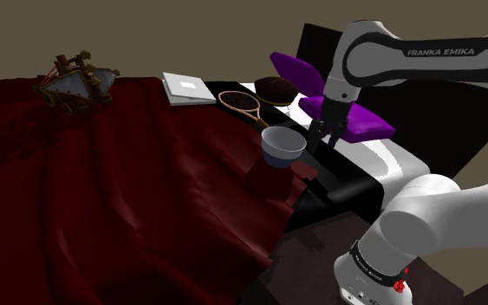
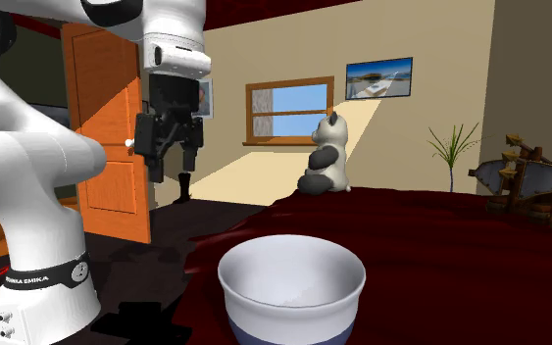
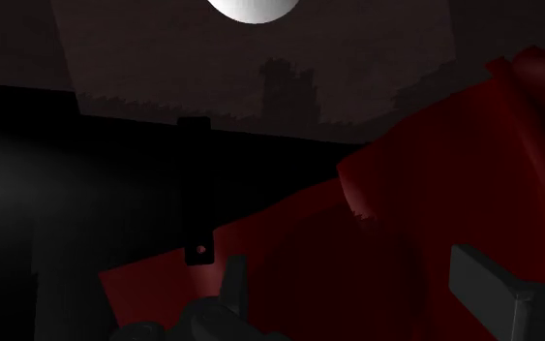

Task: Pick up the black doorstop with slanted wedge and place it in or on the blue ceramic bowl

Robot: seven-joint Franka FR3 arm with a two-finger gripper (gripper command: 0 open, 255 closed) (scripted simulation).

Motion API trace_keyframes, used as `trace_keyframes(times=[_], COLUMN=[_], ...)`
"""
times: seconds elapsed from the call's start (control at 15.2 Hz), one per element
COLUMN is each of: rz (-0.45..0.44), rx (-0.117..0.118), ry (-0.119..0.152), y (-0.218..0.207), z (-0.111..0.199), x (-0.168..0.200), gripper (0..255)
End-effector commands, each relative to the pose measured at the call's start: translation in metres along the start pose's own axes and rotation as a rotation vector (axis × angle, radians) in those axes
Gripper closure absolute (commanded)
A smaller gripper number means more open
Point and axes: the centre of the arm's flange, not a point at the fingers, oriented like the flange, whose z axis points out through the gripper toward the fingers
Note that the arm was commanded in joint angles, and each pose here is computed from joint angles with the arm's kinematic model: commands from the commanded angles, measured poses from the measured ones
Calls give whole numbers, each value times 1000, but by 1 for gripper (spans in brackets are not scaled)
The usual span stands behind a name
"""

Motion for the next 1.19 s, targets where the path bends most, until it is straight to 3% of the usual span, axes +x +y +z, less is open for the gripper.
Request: trace_keyframes(times=[0.0, 0.66, 1.12], rz=[9, 59, 59], rx=[-16, -92, -92], ry=[20, 110, 110], y=[12, 82, 85], z=[20, 122, 153], x=[1, 9, 12], gripper=[0, 0, 0])
